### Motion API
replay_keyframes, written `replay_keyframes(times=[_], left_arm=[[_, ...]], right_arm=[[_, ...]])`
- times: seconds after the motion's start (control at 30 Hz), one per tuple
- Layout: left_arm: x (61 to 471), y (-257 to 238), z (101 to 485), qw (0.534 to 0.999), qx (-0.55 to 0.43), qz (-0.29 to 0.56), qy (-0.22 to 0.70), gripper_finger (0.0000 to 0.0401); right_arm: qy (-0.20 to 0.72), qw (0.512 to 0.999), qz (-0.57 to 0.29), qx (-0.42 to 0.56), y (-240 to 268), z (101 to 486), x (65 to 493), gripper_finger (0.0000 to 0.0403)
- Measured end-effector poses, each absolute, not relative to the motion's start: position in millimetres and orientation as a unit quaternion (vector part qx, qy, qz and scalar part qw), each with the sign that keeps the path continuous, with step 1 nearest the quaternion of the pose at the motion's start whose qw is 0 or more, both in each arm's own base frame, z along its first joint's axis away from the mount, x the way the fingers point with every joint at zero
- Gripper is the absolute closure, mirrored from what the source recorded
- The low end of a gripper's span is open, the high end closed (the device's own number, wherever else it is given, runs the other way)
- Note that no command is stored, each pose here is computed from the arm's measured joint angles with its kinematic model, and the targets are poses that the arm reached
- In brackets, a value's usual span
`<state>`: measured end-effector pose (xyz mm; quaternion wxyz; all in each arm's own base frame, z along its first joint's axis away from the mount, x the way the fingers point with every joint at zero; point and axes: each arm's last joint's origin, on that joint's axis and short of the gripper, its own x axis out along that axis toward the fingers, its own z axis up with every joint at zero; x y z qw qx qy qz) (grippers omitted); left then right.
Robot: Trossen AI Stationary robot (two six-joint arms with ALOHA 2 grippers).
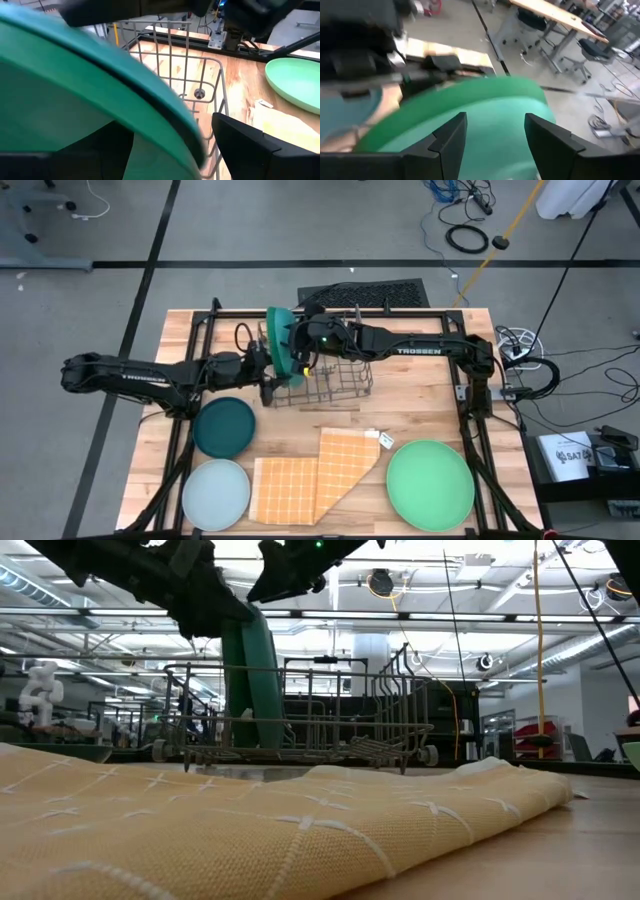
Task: Sort dishes
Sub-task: Put the green plate on the dish rack
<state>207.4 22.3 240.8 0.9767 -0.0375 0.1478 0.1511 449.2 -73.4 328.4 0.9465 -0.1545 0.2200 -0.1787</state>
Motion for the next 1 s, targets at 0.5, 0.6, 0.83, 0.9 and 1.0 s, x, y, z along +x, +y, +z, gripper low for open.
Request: replay_keyframes(times=[0.5,0.6,0.83,0.9,1.0], left_arm=[[181.5,20.9,237.2,0.961,0.022,0.151,0.232,0.0127],[179.6,20.8,234.1,0.956,0.024,0.150,0.250,0.0127],[175.8,19.7,227.6,0.945,0.053,0.138,0.292,0.0127],[174.5,18.6,225.5,0.941,0.067,0.130,0.306,0.0127],[172.5,17.4,222.6,0.933,0.098,0.115,0.327,0.0127]], right_arm=[[0.224,0.945,-0.179,-0.156,-73.5,325.7,449.7,0.0209],[0.224,0.945,-0.178,-0.155,-73.2,325.8,449.7,0.0209],[0.222,0.946,-0.177,-0.156,-72.5,326.0,450.0,0.0209],[0.222,0.946,-0.175,-0.157,-70.7,326.0,450.3,0.0209],[0.223,0.946,-0.168,-0.165,-67.7,326.1,450.8,0.0209]])
